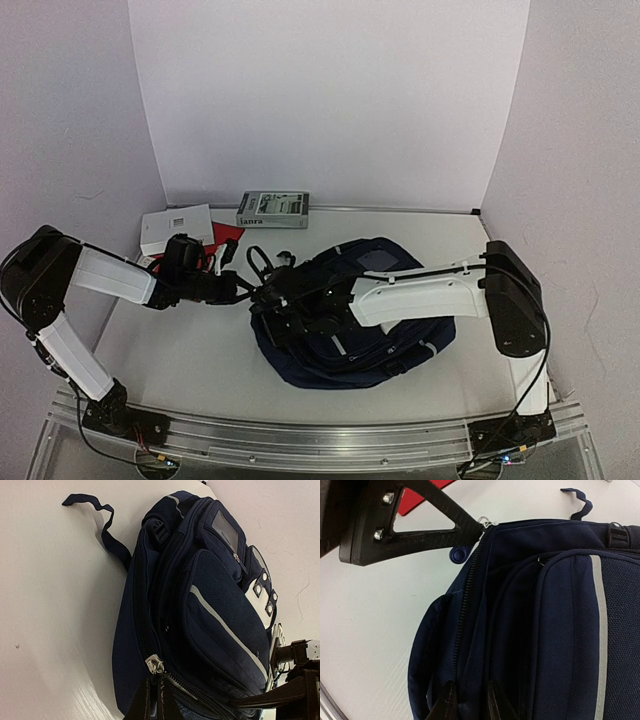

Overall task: Pack the student bag
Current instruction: Unzip the student bag at the center of the board.

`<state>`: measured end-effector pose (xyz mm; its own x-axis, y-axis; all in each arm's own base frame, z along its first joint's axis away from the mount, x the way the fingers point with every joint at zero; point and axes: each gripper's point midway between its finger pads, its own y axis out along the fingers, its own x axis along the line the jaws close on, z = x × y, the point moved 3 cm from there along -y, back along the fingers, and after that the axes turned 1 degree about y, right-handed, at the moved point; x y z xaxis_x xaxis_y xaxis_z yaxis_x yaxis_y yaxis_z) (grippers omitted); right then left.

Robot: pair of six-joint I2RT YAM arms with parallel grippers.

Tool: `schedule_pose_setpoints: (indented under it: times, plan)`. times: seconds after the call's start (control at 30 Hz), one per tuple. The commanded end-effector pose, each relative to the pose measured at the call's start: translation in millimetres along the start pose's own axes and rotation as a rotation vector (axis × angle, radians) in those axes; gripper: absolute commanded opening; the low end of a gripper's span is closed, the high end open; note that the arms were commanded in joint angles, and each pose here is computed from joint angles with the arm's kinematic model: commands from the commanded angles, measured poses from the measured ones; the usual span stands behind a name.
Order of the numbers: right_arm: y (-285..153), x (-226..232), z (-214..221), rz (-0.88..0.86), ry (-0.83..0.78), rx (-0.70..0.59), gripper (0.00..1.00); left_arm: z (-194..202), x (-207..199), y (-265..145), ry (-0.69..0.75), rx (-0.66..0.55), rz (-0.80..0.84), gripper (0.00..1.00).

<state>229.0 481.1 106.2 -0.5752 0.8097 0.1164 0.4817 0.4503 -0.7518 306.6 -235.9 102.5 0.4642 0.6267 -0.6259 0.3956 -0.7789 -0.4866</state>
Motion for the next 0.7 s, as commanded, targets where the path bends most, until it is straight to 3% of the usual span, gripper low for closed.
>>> schedule_pose_setpoints:
  times: [0.0, 0.33, 0.67]
  plan:
    - [-13, 2, -4, -0.081, 0.03, 0.009, 0.02, -24, -8, -9, 0.04, -0.096, -0.016, 0.0]
    - [-82, -6, -28, -0.158, 0.074, -0.076, 0.0, -26, 36, -1, -0.061, -0.091, -0.199, 0.0]
    - [-148, 4, -46, -0.335, 0.057, -0.126, 0.0, -41, 39, 12, -0.048, -0.098, -0.191, 0.0]
